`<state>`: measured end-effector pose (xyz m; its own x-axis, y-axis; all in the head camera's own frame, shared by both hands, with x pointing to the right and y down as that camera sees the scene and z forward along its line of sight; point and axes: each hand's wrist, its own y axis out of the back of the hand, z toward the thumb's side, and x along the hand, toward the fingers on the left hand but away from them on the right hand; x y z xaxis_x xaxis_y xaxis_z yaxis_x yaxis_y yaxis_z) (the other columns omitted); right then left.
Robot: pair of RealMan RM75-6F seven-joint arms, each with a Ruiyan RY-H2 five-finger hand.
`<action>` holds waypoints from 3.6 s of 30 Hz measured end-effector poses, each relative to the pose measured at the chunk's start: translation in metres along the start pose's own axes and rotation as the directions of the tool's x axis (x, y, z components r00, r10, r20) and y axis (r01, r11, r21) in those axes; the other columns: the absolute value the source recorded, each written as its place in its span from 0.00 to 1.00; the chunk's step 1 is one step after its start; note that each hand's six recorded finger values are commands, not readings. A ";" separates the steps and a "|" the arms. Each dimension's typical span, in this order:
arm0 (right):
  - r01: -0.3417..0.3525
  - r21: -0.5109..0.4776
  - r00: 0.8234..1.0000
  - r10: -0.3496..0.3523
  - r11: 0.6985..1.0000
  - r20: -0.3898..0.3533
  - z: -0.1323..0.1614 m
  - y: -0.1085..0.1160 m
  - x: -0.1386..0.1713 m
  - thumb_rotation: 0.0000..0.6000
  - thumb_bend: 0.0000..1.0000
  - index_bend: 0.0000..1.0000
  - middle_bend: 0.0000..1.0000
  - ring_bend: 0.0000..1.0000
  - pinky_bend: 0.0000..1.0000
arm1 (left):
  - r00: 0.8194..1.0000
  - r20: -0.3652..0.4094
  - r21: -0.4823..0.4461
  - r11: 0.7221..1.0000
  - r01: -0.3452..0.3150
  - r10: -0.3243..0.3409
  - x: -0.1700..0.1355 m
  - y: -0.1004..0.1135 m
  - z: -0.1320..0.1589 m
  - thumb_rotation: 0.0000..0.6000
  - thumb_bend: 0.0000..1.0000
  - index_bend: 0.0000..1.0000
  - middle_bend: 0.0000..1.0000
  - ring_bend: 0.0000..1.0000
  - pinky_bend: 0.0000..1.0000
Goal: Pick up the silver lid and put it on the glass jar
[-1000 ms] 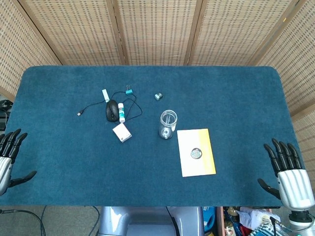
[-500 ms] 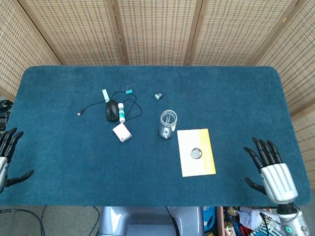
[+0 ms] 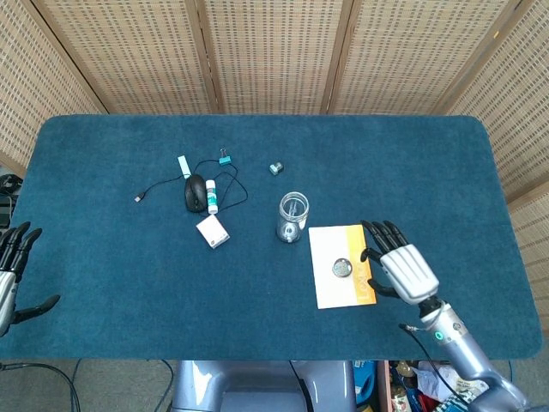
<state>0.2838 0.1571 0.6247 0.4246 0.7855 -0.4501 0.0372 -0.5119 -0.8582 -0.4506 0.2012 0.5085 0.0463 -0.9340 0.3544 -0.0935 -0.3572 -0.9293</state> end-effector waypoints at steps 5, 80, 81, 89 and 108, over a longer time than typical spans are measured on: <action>-0.061 0.039 0.997 0.059 0.997 0.057 -0.005 -0.022 -0.028 1.00 0.47 0.46 0.00 0.00 0.00 | 1.000 -0.004 -0.005 1.000 0.006 -0.006 0.003 -0.001 -0.001 1.00 0.05 0.00 0.00 0.00 0.00; -0.026 -0.046 0.996 0.030 0.999 0.086 -0.017 -0.005 -0.023 1.00 0.61 0.64 0.01 0.00 0.00 | 0.999 -0.016 -0.021 0.999 0.035 -0.036 0.011 -0.007 -0.006 1.00 0.05 0.00 0.00 0.00 0.00; -0.013 -0.045 0.996 0.017 0.999 0.088 -0.019 0.003 -0.021 1.00 0.62 0.64 0.01 0.00 0.00 | 0.999 -0.016 -0.022 0.999 0.035 -0.035 0.011 -0.007 -0.006 1.00 0.05 0.00 0.00 0.00 0.00; 0.185 -0.001 0.978 -0.184 0.983 0.099 -0.028 0.084 -0.017 1.00 0.64 0.64 0.02 0.00 0.00 | 0.999 -0.011 -0.023 0.999 0.031 -0.032 0.010 -0.006 -0.005 1.00 0.05 0.00 0.00 0.00 0.00; 0.164 -0.015 0.986 -0.163 0.986 0.048 0.075 0.158 -0.124 1.00 0.64 0.64 0.03 0.00 0.00 | 0.998 -0.023 -0.006 0.999 0.054 -0.054 0.016 -0.015 -0.004 1.00 0.05 0.00 0.00 0.00 0.00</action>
<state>0.1689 0.0047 0.5263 0.3693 0.8741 -0.3157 0.1201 -0.3817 -0.9164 -0.4522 0.1917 0.5289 0.0288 -0.9134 0.4062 -0.0970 -0.4070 -0.9083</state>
